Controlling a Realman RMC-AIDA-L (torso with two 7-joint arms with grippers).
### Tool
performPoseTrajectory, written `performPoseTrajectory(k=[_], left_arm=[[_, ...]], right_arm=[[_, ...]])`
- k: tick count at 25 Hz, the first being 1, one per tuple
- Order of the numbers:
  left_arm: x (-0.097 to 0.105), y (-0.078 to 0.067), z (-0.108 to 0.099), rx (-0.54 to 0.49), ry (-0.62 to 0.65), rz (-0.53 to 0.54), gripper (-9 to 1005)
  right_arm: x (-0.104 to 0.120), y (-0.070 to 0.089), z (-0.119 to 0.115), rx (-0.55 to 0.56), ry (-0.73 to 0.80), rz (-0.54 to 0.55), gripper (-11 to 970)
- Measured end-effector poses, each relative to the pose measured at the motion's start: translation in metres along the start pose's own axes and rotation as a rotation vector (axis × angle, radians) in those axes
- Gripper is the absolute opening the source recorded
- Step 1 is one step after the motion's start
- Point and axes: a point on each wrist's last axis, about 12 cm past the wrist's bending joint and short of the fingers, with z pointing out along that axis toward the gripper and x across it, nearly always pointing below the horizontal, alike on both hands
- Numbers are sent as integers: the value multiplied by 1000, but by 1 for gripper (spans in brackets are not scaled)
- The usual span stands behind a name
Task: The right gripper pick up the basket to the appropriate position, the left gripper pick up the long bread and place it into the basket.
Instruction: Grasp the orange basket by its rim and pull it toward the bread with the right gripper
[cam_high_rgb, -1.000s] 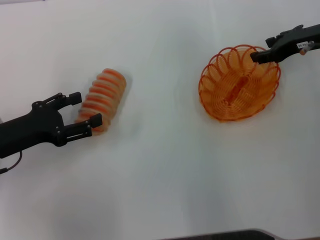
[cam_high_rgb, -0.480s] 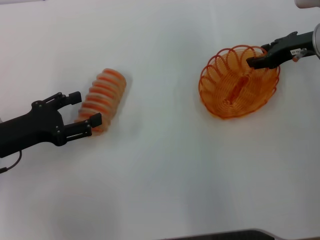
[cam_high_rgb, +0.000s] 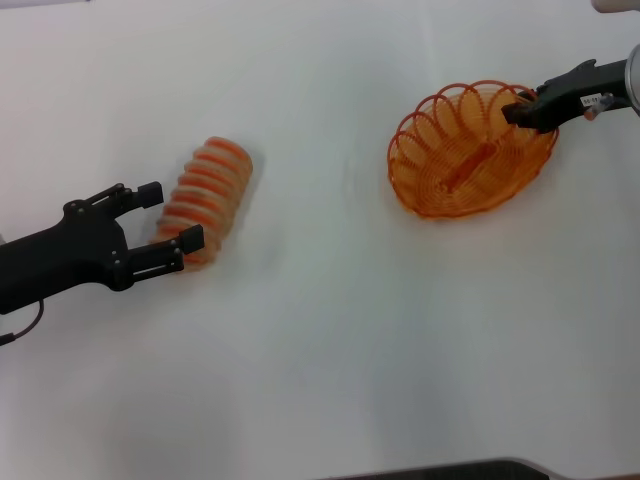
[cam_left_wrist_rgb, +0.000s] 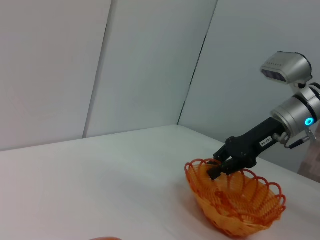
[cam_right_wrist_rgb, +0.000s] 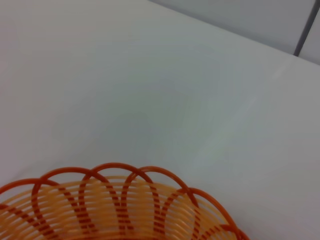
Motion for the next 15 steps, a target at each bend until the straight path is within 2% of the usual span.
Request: performPoseTrajectory(k=[8, 15], left_arm=[[0, 1, 0, -3, 1, -1, 885], [-1, 2, -1, -16, -11, -4, 885]], right_arm=[[-7, 1, -9, -37, -63, 41, 183], [-13, 7, -13, -108, -97, 139, 153]])
